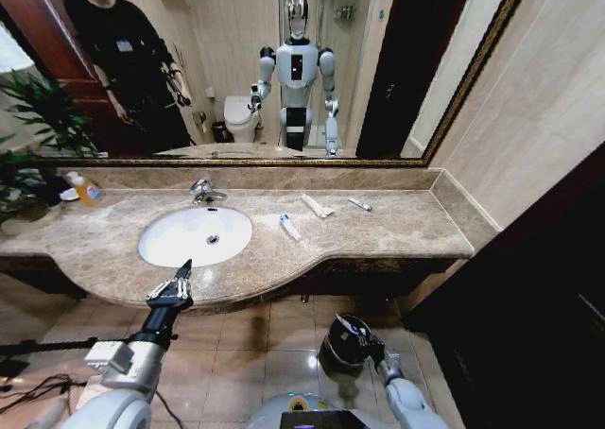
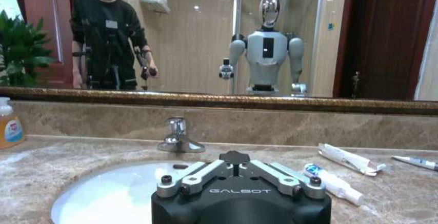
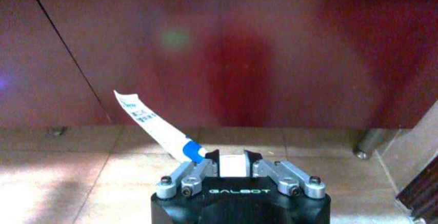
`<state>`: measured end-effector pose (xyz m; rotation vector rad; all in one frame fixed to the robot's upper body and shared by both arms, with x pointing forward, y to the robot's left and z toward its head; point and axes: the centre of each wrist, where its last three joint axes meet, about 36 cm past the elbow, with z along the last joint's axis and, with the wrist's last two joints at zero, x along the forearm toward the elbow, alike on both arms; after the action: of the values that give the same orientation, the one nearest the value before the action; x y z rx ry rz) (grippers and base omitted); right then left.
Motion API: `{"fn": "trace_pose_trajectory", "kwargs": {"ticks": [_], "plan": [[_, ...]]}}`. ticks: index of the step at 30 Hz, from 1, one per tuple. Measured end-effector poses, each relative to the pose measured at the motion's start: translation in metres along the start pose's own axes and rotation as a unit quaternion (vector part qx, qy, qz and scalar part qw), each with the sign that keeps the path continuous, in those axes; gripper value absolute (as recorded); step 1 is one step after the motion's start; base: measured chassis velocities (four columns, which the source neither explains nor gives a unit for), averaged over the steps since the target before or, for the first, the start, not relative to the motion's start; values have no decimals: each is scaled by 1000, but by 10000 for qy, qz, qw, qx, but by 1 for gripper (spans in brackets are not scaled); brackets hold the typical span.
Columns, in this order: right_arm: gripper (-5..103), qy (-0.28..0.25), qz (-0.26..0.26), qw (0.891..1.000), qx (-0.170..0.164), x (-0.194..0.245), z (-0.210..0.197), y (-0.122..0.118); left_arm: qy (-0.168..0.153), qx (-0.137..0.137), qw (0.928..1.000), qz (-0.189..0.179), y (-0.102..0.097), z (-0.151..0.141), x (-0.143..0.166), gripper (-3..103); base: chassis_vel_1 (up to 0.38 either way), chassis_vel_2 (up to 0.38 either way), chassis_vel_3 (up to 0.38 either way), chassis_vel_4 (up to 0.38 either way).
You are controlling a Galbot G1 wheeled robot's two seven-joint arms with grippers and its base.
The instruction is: Pick up the trash from the sink and place it in the trash bin.
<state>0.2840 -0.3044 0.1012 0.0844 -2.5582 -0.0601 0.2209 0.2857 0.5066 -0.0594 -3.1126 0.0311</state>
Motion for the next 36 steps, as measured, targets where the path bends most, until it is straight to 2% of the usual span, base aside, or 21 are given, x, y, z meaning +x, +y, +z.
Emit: {"fn": "trace_pose_trajectory", "kwargs": {"ticks": [4,7,8,10,12,15,16,20,21,24,36], "plan": [[20,-48,169,9998,35,-7,4,6,0,0,10000,0,0,0,0,0,0,0,0,0],[35,-82,261,9996,35,-11,4,8,0,0,10000,0,0,0,0,0,0,0,0,0],[35,-82,261,9996,35,-11,4,8,0,0,10000,0,0,0,0,0,0,0,0,0],[46,-98,284,9995,62,-12,4,6,0,0,10000,0,0,0,0,0,0,0,0,0],[46,-101,291,9995,76,-11,4,5,0,0,10000,0,0,0,0,0,0,0,0,0],[62,-116,338,9993,113,-10,6,2,-1,0,10000,0,0,0,0,0,0,0,0,0],[62,-116,338,9993,113,-10,6,2,-1,0,10000,0,0,0,0,0,0,0,0,0],[84,-97,361,9992,131,-5,10,0,0,0,10000,0,0,0,0,0,0,0,0,0],[84,-97,361,9992,131,-5,10,0,0,0,10000,0,0,0,0,0,0,0,0,0],[99,-93,359,9992,132,-2,13,0,0,0,10000,0,0,0,0,0,0,0,0,0],[100,-100,345,9992,149,4,16,0,0,0,10000,0,0,0,0,0,0,0,0,0]]}}
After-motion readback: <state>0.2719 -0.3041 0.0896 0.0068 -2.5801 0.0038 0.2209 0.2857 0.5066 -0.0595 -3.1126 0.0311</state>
